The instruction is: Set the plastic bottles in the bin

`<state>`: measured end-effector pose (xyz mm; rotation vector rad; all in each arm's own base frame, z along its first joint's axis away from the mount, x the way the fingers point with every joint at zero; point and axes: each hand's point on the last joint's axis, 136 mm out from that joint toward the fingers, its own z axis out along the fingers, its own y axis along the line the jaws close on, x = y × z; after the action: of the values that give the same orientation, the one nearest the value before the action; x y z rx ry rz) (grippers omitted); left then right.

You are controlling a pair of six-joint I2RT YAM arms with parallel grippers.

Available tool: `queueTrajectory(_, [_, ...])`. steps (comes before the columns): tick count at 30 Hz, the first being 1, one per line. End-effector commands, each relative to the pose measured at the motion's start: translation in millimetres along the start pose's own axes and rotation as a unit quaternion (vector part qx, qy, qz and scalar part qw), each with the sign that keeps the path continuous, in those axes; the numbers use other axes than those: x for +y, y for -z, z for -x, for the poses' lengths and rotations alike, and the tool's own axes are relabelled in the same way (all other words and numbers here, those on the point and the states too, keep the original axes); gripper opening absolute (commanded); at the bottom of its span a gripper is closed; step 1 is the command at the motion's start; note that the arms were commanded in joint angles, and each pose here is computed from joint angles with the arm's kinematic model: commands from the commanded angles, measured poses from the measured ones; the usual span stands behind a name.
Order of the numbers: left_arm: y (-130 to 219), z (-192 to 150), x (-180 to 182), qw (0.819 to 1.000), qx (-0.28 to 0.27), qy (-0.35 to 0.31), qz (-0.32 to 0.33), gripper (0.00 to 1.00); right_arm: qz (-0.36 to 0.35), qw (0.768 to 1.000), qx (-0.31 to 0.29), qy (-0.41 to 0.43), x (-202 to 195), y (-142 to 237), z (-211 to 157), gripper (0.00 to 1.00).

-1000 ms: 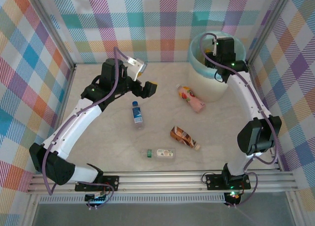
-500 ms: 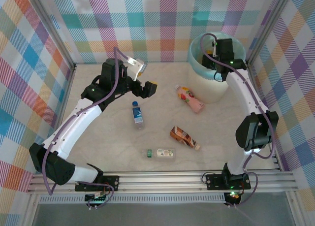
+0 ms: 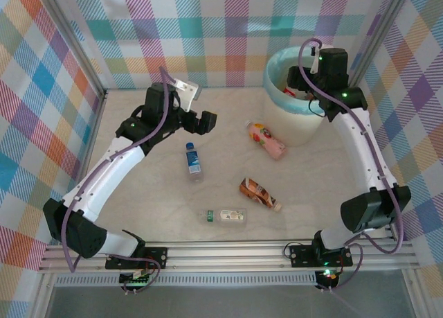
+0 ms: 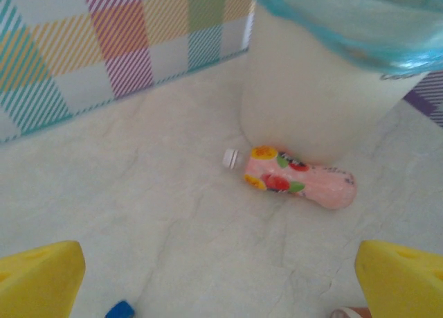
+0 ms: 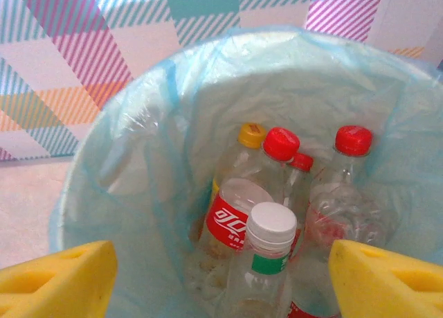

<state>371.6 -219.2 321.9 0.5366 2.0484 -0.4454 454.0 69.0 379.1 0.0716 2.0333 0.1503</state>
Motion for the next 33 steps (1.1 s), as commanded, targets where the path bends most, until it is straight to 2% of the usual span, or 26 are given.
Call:
queueTrajectory(1, [-2.9, -18.0, 13.5, 0.997, 0.05, 0.045, 0.045, 1.0, 0.04, 0.999, -0.016, -0.021, 15.0, 20.5, 10.4, 0.79])
queueTrajectory(5, [-11.7, -56.5, 26.9, 0.984, 0.126, 0.097, 0.083, 1.0, 0.083, 0.996, -0.012, -0.025, 33.1, 33.3, 7.0, 0.76])
queueTrajectory(10, [-25.8, -115.0, 32.5, 0.955, 0.217, 0.18, 0.093, 0.99, 0.139, 0.99, -0.01, 0.011, 71.2, 46.5, -4.6, 0.75])
queueTrajectory(16, [-43.4, -181.5, 36.2, 0.918, 0.299, 0.237, 0.11, 0.96, 0.185, 0.98, -0.007, 0.071, 114.4, 52.3, -20.9, 0.75])
queueTrajectory(22, [-54.5, -225.7, 37.8, 0.894, 0.346, 0.262, 0.115, 0.94, 0.198, 0.977, 0.001, 0.082, 127.2, 49.8, -29.0, 0.76])
queueTrajectory(29, [-66.2, -253.6, 38.9, 0.88, 0.372, 0.275, 0.109, 0.89, 0.201, 0.976, 0.003, 0.086, 129.7, 49.4, -32.0, 0.76])
queueTrajectory(33, [-73.6, -261.5, 38.4, 0.876, 0.379, 0.282, 0.1, 0.81, 0.199, 0.976, 0.007, 0.088, 129.0, 46.9, -35.7, 0.76])
